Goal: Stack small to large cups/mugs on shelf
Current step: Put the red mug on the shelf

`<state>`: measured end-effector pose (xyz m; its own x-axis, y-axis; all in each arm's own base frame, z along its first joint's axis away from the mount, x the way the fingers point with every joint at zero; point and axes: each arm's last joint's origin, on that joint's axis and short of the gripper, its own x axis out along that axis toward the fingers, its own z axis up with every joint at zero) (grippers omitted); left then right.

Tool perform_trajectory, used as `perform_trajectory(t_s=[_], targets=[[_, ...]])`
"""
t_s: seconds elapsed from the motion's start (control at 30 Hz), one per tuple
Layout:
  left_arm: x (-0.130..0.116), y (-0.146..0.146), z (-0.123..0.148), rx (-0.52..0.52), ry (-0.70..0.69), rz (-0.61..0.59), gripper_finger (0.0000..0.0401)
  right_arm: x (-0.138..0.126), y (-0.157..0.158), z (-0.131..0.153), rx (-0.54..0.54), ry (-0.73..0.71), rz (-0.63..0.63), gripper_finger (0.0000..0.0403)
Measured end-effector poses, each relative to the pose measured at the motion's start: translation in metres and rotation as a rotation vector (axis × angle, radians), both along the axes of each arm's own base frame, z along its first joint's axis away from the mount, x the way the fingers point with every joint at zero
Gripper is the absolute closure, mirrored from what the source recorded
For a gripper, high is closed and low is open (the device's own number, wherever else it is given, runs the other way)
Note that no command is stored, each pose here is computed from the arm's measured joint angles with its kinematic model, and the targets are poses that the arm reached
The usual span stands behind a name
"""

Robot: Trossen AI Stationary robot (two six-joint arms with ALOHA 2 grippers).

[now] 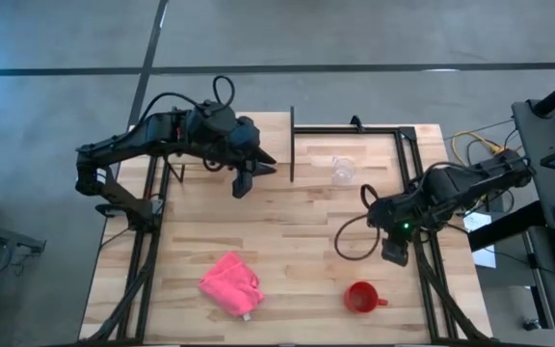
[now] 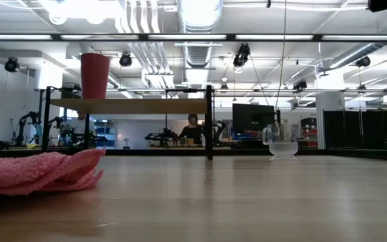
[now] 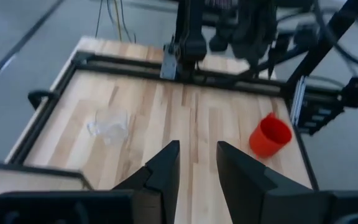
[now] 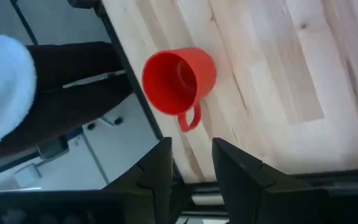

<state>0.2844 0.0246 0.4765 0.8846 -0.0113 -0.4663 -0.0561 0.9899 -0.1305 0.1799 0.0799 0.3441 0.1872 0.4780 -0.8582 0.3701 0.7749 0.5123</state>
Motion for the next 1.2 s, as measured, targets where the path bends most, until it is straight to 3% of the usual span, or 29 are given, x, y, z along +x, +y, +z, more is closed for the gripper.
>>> perform_trajectory(t_s=[0.3,0.67,1.2], targets=[[0.004,0.0,0.013,0.032,-0.123,-0.014,0.031,0.022,0.01,-0.022,0.057,-0.161,0.011,0.0293],[-0.014,-0.004,0.025,0.036,-0.17,-0.023,0.031,0.023,0.016,-0.079,0.04,0.036,0.013,0.0293],[-0.032,-0.006,0.035,0.04,-0.211,-0.028,0.031,0.038,0.03,-0.106,0.019,0.142,0.012,0.0291]])
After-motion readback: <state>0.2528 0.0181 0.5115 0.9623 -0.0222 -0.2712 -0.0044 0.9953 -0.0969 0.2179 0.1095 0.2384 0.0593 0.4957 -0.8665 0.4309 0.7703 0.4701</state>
